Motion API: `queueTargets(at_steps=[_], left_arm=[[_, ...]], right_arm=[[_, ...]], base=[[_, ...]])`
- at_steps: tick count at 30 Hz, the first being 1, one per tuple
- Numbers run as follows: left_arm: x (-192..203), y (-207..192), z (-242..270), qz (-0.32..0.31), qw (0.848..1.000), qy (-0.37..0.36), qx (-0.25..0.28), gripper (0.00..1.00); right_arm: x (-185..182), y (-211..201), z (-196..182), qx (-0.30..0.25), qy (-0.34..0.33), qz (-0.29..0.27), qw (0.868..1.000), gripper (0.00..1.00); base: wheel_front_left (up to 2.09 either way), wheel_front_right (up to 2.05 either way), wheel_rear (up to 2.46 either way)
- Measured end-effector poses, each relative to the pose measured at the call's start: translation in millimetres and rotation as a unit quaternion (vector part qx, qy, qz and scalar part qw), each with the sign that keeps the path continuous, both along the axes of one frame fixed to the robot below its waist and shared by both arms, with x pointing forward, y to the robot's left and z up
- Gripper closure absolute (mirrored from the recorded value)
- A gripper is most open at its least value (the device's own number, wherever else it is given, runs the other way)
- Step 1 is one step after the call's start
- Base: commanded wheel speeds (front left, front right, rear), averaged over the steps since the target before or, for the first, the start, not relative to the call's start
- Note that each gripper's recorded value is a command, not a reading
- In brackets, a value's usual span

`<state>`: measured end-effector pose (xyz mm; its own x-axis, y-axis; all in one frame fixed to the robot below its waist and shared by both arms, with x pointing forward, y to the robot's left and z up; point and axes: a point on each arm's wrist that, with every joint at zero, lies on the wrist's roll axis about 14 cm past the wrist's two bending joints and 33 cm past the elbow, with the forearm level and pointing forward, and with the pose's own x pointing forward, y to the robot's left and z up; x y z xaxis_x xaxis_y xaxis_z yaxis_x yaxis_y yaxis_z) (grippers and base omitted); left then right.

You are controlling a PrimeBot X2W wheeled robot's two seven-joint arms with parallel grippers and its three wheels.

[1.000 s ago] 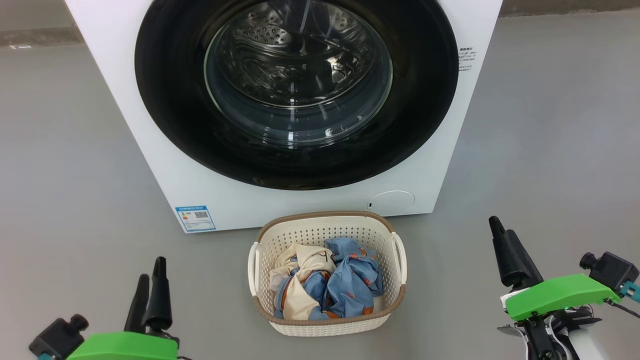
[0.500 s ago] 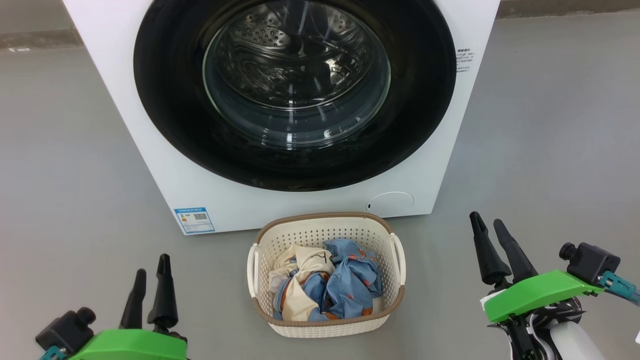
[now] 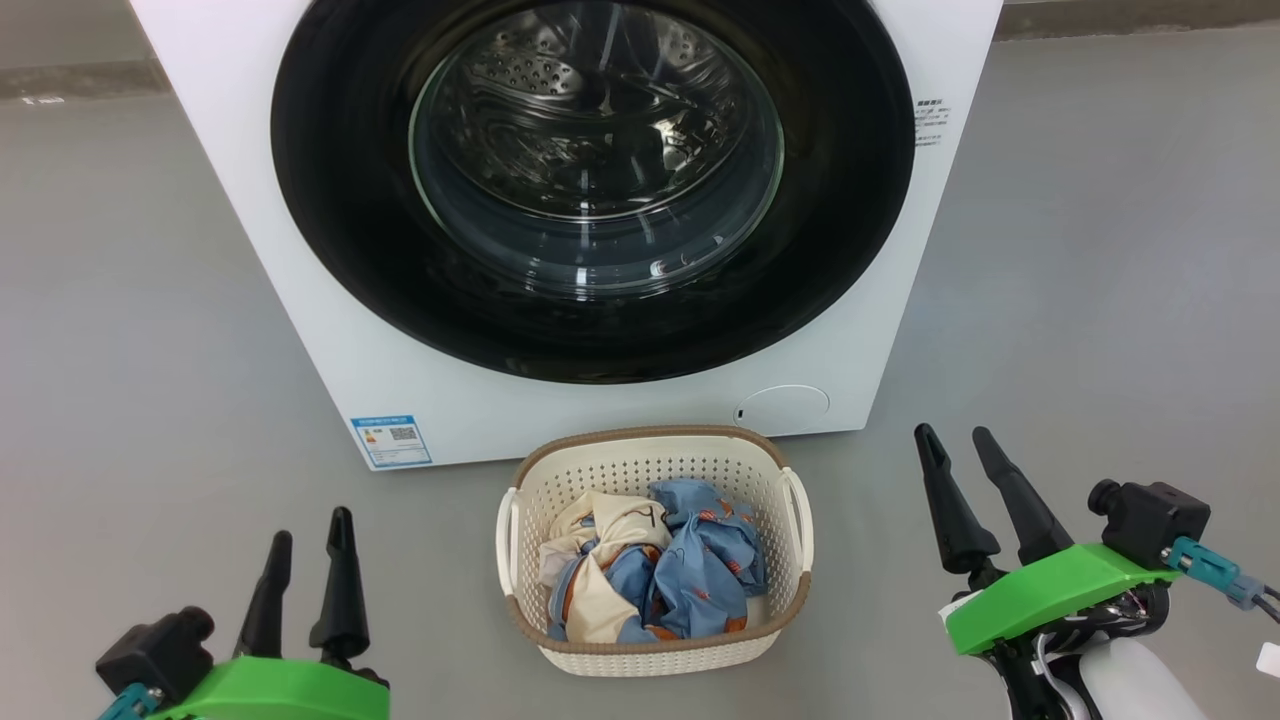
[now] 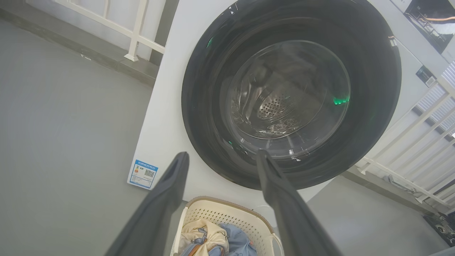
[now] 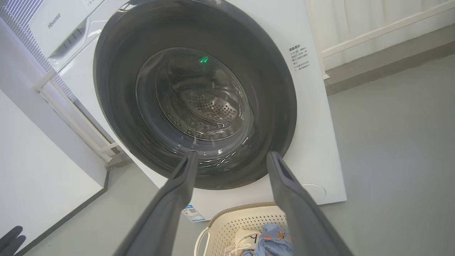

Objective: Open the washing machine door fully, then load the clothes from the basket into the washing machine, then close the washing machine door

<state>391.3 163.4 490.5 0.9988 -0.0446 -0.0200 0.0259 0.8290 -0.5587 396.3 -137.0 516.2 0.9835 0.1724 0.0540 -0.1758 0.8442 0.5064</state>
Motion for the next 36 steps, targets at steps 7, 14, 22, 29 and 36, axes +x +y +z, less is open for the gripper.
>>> queueTargets(at_steps=[7,14,22,29,36], left_arm=[[0,-1,0,-0.002,0.999,-0.007,0.047,0.00],[2,-4,5,-0.008,0.996,-0.020,0.087,0.00],[2,-8,7,-0.015,0.991,-0.032,0.127,0.00],[5,-13,12,-0.022,0.986,-0.046,0.160,0.00],[8,-18,15,-0.031,0.981,-0.056,0.181,0.00]], right_arm=[[2,2,4,-0.050,-0.019,0.005,0.999,0.00],[3,4,7,-0.090,-0.035,0.008,0.995,0.00],[5,9,11,-0.133,-0.055,0.016,0.989,0.00],[5,11,15,-0.169,-0.074,0.019,0.983,0.00],[7,13,19,-0.192,-0.086,0.021,0.977,0.00]], base=[[0.00,0.00,0.00],[0.00,0.00,0.00],[0.00,0.00,0.00],[0.00,0.00,0.00],[0.00,0.00,0.00]])
